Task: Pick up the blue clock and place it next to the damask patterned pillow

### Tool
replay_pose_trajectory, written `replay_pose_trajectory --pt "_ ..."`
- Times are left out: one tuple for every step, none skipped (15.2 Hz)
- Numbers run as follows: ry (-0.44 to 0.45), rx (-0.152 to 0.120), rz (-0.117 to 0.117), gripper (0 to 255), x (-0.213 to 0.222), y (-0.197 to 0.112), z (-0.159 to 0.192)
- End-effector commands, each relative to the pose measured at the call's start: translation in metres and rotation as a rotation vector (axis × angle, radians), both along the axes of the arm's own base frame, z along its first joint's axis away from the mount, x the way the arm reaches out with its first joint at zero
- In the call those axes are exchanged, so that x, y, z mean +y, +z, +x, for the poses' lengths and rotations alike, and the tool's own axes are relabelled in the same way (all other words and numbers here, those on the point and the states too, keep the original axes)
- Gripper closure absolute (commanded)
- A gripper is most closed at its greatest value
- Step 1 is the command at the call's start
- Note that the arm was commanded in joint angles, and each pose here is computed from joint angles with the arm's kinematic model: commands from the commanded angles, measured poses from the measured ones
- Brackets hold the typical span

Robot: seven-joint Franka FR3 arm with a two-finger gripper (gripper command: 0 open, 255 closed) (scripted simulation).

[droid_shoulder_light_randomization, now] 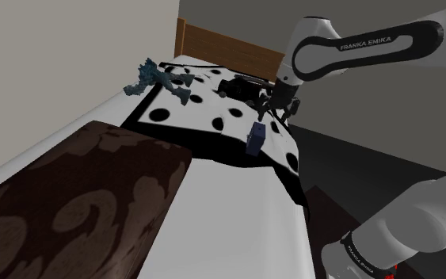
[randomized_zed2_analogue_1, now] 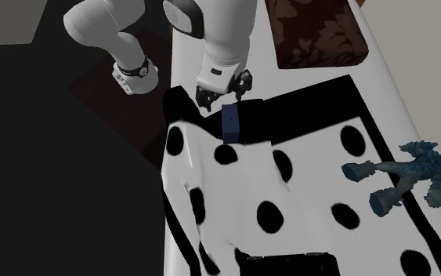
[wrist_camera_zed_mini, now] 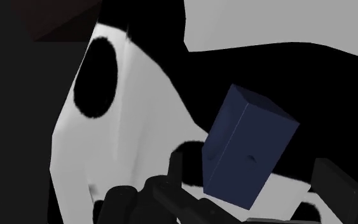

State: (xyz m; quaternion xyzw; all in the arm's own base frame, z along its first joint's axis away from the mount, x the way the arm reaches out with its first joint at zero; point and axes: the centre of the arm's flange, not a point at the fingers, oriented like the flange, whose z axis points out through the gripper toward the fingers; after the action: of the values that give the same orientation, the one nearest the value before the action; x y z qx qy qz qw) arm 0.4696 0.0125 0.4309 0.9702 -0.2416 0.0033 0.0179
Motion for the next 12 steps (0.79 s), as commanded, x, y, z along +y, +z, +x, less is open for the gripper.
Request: replay_pose_trajectory --pt "-0.076 0.004 0.015 0 -0.005 -0.020 0.016" --pt "-0.111 0.006 0.023 0 -0.007 -0.031 0.025" --pt "-0.147 0.008 0.030 0 -0.010 -0.041 0.033" --pt "-0.168 0.009 0.034 0 -0.011 -0.047 0.038" --pt "-0.168 0.009 0.034 0 -0.011 -0.052 0.038" --pt "-0.168 0.009 0.034 0 -0.011 -0.058 0.038" --pt "-0.168 0.009 0.034 0 -0.011 -0.063 0.037" --pt "-0.168 0.009 0.034 0 -0.011 -0.068 0.037" --pt "-0.168 0.009 0.034 0 -0.011 -0.073 0.037" --pt "-0.168 0.009 0.034 0 -0.011 -0.079 0.037" --pt "-0.168 0.009 0.034 0 -0.011 -0.084 0.037" --pt "-0.168 0.009 0.034 0 -0.011 -0.087 0.037"
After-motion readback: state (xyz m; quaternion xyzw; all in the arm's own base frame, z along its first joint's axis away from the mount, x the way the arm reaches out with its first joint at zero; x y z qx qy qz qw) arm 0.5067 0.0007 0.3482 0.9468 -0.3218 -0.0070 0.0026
